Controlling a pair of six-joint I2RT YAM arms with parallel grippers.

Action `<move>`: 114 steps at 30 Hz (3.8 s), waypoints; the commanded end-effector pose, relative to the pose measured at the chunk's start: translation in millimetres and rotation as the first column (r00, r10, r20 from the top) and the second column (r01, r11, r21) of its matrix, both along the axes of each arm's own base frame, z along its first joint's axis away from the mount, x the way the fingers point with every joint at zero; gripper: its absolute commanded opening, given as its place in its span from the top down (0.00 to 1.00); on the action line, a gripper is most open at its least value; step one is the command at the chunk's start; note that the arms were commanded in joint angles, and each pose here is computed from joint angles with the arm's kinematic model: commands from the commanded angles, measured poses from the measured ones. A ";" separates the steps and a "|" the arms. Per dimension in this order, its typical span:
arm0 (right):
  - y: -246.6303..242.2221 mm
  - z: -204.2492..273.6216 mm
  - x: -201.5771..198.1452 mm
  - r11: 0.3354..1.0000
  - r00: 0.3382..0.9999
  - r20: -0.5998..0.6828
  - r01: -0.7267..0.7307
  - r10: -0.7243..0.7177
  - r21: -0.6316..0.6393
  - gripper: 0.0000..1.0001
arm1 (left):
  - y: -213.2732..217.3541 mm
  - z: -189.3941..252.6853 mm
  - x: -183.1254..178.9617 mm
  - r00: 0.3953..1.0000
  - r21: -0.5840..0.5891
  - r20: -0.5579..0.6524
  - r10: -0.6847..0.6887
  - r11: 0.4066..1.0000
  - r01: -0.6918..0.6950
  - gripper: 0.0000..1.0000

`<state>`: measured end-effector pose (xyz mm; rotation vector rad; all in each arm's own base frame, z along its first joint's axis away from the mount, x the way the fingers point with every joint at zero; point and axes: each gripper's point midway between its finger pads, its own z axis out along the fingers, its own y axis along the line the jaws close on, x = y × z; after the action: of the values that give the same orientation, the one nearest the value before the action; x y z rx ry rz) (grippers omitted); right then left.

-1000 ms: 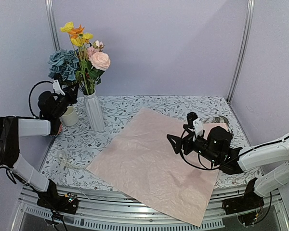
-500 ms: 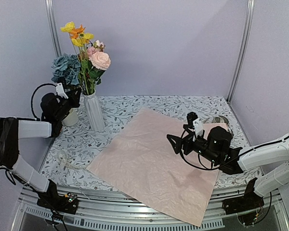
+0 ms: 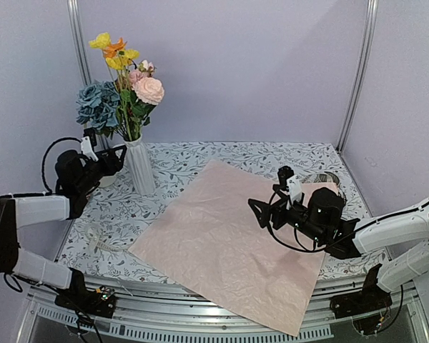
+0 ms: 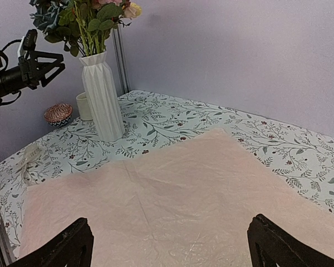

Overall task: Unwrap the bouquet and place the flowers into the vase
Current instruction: Adjust the fake flower in the vase, then reset both arms

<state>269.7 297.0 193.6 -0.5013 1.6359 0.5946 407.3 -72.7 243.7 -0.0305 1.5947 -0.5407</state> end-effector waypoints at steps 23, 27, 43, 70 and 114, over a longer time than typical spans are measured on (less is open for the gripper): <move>-132.1 37.6 49.3 0.880 0.879 0.044 0.474 -0.475 0.041 0.01 | 54.0 -54.0 -109.4 0.958 -0.012 -0.092 0.270 0.962 -0.272 0.03; -190.6 48.7 59.0 0.763 0.765 0.018 0.640 -0.644 0.090 0.01 | 72.3 -62.0 -109.9 0.926 -0.008 -0.069 0.370 0.928 -0.372 0.03; -271.2 14.3 40.5 0.627 0.595 0.359 0.778 -0.719 -0.033 0.14 | 88.4 -52.8 -69.5 0.895 0.294 0.037 0.445 0.851 -0.436 0.02; -299.0 -34.5 109.7 0.763 0.755 0.174 0.646 -0.632 -0.030 0.01 | 86.8 -85.5 -21.6 0.945 0.375 0.106 0.309 0.868 -0.325 0.02; -282.6 -35.1 108.0 0.825 0.817 0.182 0.563 -0.548 -0.042 0.01 | 70.9 -88.1 -24.8 0.944 0.426 0.135 0.302 0.842 -0.330 0.02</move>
<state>374.9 14.5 156.9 -0.0993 1.5611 0.0357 383.5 0.8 154.9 0.0530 1.5871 0.0849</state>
